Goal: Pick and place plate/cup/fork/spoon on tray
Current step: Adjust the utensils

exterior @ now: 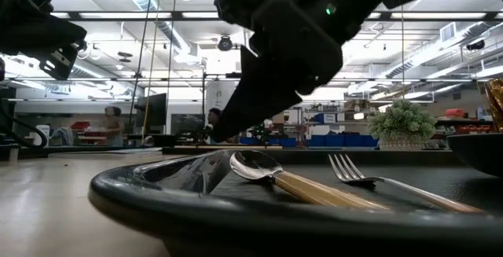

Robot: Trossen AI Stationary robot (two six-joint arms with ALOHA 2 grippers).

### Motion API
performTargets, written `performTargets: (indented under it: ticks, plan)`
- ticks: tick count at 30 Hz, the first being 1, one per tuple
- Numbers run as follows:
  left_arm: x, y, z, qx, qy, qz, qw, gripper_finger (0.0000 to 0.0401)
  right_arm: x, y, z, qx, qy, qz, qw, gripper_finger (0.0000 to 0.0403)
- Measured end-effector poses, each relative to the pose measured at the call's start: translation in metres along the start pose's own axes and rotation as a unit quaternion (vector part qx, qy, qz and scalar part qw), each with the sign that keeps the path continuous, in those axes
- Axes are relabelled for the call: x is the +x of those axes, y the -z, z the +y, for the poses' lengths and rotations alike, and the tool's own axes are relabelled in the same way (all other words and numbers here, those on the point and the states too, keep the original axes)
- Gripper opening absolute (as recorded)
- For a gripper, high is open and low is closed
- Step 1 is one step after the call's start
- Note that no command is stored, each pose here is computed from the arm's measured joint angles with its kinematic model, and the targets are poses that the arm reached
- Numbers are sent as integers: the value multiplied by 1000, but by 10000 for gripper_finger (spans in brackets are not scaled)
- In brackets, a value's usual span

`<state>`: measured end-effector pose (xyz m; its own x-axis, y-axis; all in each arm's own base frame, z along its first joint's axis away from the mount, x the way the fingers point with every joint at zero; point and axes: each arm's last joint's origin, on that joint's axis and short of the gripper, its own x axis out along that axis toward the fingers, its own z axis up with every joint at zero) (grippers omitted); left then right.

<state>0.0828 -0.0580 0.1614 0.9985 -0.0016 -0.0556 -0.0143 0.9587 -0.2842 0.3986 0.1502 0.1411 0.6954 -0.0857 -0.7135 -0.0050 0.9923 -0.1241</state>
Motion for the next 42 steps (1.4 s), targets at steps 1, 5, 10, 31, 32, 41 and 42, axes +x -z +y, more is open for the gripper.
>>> performTargets:
  ticks: [1,5,10,31,32,41,42]
  plan:
    - [0,0,0,0,0,0,1000,9,1,1,-1,1,1,0,1000,134]
    - [0,0,0,-1,0,0,1000,10,5,5,-7,-2,4,-9,1000,134]
    - [0,0,0,-3,0,1,1000,10,10,13,-13,3,0,-7,1000,134]
    - [0,1,0,-2,0,2,1000,11,9,22,-12,28,-13,35,999,134]
    - [0,1,0,-2,0,2,1000,11,9,21,-12,28,-14,35,999,134]
    - [0,1,0,-2,0,2,1000,11,5,7,-9,19,-16,21,999,134]
    - [0,1,0,-2,0,2,1000,11,5,7,-9,16,-15,27,999,134]
